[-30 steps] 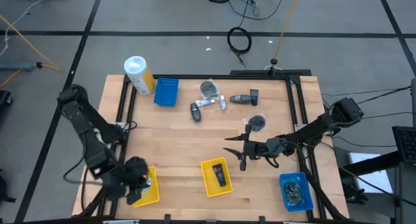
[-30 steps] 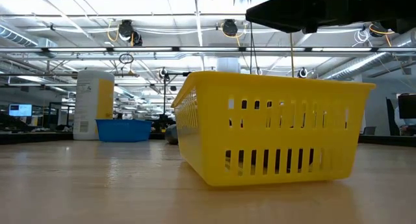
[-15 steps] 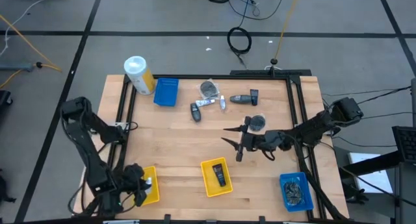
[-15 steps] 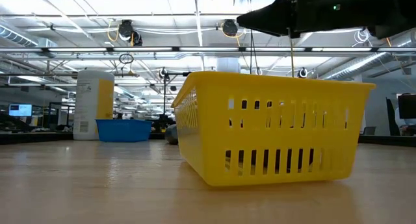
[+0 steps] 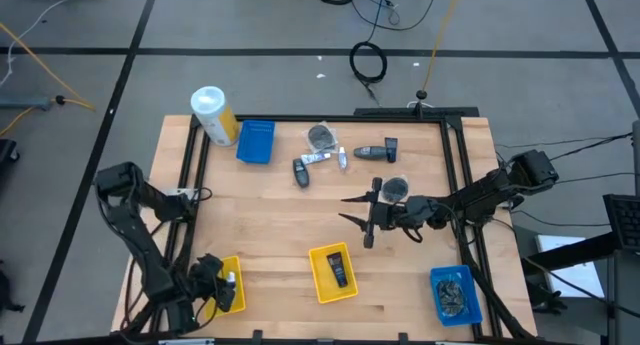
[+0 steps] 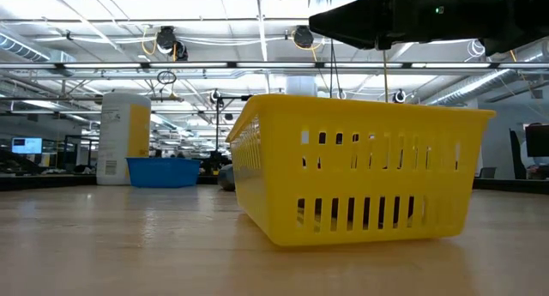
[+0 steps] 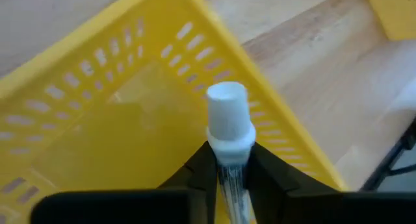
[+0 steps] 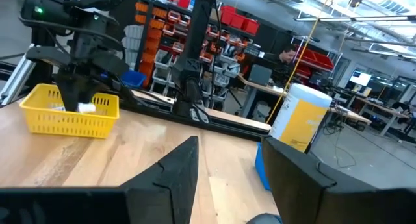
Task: Pick & Place Travel size toiletries
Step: Put the white toothpaste into the left yellow bin, then put the black deodorant into the top blue bin
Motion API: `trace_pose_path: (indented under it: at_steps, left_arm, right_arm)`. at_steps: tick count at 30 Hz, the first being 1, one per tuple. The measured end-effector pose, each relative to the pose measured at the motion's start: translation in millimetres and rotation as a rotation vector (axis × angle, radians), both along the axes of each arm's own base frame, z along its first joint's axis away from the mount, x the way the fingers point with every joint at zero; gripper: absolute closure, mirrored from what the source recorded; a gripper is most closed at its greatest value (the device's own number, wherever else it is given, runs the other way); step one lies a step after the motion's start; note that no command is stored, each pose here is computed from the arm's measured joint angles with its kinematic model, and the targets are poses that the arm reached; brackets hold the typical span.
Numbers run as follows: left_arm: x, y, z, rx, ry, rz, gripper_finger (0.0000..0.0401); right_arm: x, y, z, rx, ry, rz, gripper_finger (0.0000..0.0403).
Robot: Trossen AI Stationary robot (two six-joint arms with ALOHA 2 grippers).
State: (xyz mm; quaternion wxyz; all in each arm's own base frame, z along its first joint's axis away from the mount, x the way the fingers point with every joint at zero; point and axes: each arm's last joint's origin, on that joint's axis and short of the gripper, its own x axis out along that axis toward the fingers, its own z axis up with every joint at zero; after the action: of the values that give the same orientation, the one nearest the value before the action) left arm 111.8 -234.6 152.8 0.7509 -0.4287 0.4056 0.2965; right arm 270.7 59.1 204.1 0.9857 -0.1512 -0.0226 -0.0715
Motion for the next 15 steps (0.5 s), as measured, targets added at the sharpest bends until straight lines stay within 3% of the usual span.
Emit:
trace_pose_path:
  at_steps: [6, 10, 15]
  left_arm:
    - [-5.3, 8.1, -12.9, -0.010, 0.074, 0.019, 0.0244]
    - [-9.8, 10.7, -7.8, -0.061, 0.183, 0.013, 0.0194]
    - [-10.4, 20.1, 19.8, -0.091, 0.094, -0.048, 0.0156]
  right_arm:
    - [0.0, 0.0, -0.4, -0.001, 0.004, -0.001, 0.0245]
    - [0.0, -0.2, -0.8, -0.001, 0.008, -0.007, 0.0243]
    - [0.0, -0.2, -1.1, -0.002, 0.012, -0.008, 0.0247]
